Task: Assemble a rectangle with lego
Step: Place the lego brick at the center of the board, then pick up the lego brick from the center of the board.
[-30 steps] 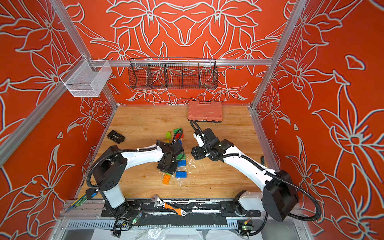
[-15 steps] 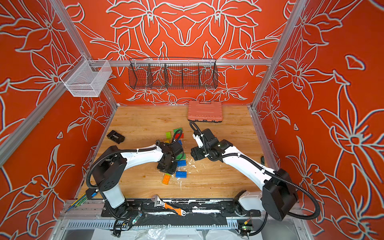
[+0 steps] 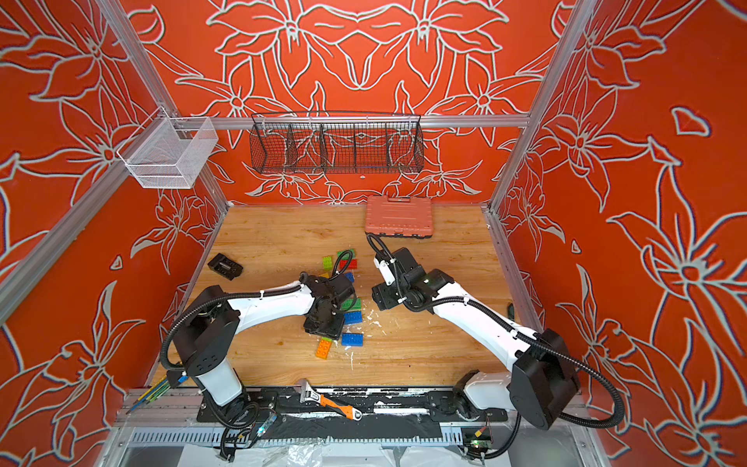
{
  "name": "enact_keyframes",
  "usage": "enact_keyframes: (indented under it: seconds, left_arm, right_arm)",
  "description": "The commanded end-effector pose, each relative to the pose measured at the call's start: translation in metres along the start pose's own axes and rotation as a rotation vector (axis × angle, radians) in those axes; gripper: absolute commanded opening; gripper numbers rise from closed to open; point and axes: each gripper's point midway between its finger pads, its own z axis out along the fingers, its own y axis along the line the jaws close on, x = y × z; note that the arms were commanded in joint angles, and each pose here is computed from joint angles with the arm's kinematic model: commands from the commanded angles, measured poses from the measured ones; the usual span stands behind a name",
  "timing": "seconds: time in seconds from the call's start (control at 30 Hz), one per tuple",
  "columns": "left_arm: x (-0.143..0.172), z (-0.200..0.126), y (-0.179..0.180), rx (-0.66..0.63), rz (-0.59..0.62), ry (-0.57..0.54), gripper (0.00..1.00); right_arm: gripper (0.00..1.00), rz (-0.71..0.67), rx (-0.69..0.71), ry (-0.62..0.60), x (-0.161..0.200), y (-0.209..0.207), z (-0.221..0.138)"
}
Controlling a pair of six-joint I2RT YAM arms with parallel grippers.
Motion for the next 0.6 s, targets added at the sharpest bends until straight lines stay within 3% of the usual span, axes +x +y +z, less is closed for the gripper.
enact_keyframes:
  seconds: [0.0, 0.23, 0.43, 0.57]
  left_arm:
    - [0.007, -0.009, 0.008, -0.020, -0.014, 0.015, 0.60]
    - [0.005, -0.040, 0.013, 0.073, -0.067, -0.049, 0.58]
    - [-0.026, -0.080, 0.044, 0.229, -0.218, -0.216, 0.56]
    - [-0.048, -0.108, 0.082, 0.212, -0.303, -0.358, 0.53]
  right_arm:
    - [0.73, -0.033, 0.008, -0.010, -0.007, 0.002, -0.005]
    - [0.72, -0.127, -0.077, -0.001, -0.003, 0.019, -0.008]
    - [0.70, -0.312, -0.181, 0.020, -0.002, 0.054, -0.002]
    - [0.69, -0.429, -0.266, 0.092, 0.015, 0.082, 0.009]
